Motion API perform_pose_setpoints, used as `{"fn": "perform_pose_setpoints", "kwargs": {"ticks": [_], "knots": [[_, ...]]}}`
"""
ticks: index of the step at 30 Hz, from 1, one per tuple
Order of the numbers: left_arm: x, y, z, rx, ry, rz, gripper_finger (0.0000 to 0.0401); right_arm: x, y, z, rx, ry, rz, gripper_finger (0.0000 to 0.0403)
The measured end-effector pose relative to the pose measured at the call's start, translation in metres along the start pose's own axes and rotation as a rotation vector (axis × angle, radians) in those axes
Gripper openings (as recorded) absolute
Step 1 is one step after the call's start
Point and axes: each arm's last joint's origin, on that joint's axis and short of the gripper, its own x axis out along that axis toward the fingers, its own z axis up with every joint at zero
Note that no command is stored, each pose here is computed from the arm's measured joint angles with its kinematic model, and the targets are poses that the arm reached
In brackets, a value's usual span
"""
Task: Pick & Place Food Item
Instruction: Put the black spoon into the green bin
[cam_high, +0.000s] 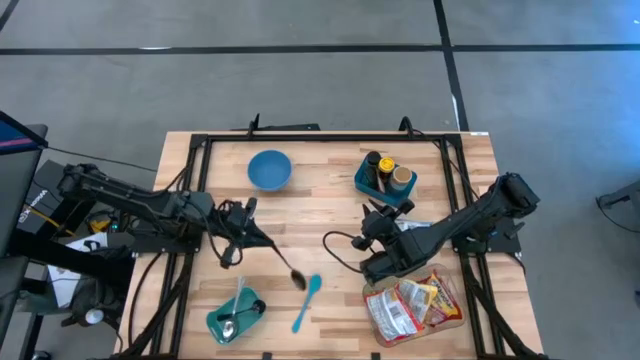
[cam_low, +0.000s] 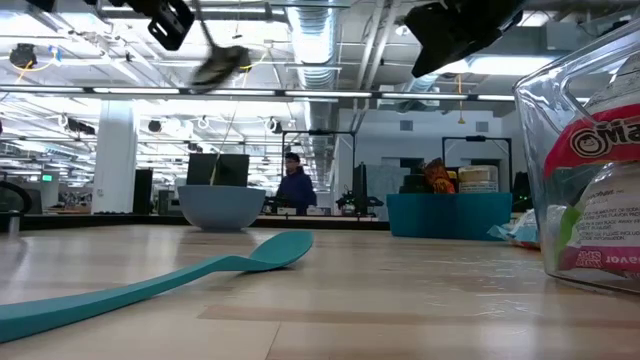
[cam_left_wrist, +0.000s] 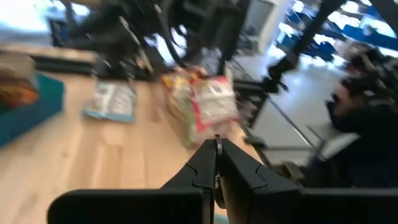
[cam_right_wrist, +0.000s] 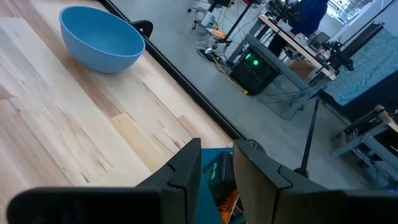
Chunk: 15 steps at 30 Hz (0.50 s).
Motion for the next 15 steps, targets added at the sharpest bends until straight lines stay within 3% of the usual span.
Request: {"fn": "perform_pose_setpoints", "kwargs": {"ticks": [5, 15], "knots": [[-0.003, -0.005, 0.012, -0.068, 0.072, -0.066, 0.0004, 0.0, 0.0, 0.0, 0.003, -0.001, 0.002, 0.0087], [-0.016, -0.011, 0.034, -0.23, 0.219, -0.039, 0.0006, 0.001, 0.0, 0.0, 0.008, 0.0, 0.0, 0.0087]]}}
